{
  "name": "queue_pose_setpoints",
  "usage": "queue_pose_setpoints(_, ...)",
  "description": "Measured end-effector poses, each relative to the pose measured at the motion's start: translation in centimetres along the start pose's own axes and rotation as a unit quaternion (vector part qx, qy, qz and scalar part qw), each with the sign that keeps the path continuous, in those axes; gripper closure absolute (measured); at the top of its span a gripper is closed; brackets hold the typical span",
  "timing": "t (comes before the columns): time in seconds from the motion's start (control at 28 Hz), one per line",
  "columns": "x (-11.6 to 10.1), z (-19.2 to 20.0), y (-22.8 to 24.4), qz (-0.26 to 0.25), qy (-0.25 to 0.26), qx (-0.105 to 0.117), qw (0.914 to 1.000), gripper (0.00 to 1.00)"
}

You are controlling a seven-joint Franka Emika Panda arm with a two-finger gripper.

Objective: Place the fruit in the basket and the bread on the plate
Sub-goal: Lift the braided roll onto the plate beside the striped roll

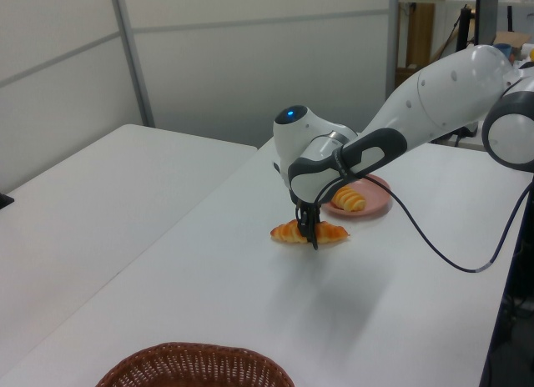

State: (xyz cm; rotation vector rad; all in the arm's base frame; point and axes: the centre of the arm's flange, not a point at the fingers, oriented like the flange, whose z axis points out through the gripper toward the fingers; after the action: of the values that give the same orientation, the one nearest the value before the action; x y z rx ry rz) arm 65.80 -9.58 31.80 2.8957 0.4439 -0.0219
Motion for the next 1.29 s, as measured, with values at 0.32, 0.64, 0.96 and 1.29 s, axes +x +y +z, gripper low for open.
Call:
queue_pose_setpoints(0.32, 0.9, -4.9, 1.3, 0.074, 0.050, 0.024, 0.9957, 0.75)
queue_pose_setpoints(0.64, -3.3, -9.9, 6.5, 0.178, 0.048, 0.037, 0.9822, 0.75)
queue_pose_setpoints(0.96, -9.4, -10.1, 14.1, 0.336, 0.034, 0.047, 0.9400, 0.75)
queue_pose_setpoints(1.29, -12.4, -6.0, 17.3, 0.409, 0.008, 0.053, 0.9107, 0.75)
